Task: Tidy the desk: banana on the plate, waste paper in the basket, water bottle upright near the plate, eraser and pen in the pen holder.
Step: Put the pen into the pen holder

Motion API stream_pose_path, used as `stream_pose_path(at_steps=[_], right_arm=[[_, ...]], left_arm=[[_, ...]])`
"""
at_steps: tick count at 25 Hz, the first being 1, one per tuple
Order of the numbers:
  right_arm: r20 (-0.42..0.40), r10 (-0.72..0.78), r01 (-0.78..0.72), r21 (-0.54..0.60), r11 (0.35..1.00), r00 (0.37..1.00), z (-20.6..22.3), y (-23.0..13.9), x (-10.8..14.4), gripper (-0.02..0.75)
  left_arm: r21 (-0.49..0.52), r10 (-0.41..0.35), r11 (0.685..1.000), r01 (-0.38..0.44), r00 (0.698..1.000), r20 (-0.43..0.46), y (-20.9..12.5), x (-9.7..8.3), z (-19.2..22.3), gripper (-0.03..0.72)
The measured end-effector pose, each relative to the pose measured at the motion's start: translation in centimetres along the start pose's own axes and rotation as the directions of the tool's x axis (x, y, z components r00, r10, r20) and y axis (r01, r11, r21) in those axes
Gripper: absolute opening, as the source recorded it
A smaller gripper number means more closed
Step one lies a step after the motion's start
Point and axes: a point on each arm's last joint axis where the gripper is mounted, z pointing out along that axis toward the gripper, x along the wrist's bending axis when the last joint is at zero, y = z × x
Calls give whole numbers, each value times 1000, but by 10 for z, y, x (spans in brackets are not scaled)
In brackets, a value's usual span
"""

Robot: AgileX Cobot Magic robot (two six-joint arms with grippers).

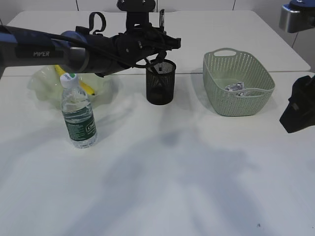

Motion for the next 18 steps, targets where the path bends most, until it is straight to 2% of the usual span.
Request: stream_pose_path(at_steps=[9, 12, 18], right_arm=[[0, 0, 0, 3, 1000, 1000, 0, 0, 0, 401], [0, 0, 0, 3, 1000, 1000, 0, 0, 0, 401], [0, 0, 0, 4, 1000, 1000, 0, 0, 0, 401]], left_arm=[[21, 4, 1000, -4, 1000, -5, -12, 2, 4, 60], [21, 4, 1000, -4, 1000, -5, -12, 2, 4, 101], [22, 2, 1000, -2, 1000, -6, -12, 2, 4, 242]])
